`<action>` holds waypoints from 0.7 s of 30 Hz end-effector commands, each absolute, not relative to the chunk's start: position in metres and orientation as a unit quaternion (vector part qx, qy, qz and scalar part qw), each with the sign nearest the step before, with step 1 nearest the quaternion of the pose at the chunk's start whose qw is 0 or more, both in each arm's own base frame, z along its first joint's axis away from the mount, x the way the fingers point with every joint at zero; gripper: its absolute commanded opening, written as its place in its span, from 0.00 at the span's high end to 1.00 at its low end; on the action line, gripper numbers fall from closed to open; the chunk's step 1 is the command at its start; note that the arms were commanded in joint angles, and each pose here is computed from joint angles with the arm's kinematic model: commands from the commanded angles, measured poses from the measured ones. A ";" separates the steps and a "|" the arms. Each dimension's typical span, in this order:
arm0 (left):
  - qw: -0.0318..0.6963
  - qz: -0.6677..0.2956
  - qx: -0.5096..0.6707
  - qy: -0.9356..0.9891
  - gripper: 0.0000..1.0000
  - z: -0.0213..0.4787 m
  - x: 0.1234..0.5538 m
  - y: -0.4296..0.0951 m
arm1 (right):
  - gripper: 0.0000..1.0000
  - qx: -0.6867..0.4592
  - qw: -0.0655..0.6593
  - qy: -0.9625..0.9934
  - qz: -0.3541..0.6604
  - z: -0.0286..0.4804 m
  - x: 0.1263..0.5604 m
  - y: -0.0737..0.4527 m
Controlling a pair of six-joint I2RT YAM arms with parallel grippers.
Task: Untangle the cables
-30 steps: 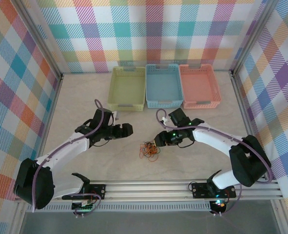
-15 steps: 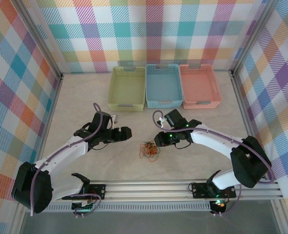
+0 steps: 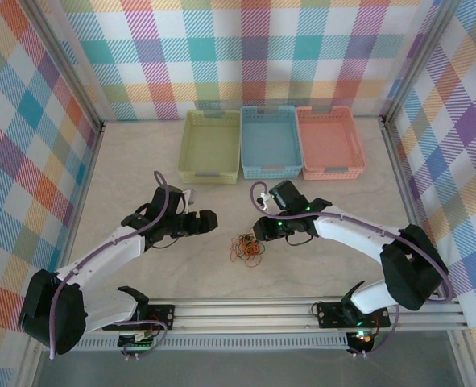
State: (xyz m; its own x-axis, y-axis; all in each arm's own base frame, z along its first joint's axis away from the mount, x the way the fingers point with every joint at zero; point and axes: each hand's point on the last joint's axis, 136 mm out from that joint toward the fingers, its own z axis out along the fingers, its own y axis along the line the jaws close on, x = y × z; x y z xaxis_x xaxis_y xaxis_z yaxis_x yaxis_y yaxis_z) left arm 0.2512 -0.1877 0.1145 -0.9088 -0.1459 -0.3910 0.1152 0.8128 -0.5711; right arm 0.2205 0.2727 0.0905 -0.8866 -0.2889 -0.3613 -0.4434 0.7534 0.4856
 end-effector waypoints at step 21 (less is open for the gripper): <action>0.171 -0.367 0.120 0.906 0.28 0.119 0.235 -0.286 | 0.95 -0.226 0.160 0.902 0.331 0.095 0.221 0.284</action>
State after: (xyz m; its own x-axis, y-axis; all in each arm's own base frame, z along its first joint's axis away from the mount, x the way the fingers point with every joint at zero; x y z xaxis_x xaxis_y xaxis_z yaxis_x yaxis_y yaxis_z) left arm 0.2293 -0.2667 0.1100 -0.9293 0.0704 -0.3625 0.2926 0.7389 -0.6069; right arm 0.2215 0.2796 0.0880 -0.8663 -0.2938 -0.4040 -0.4796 0.7155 0.5080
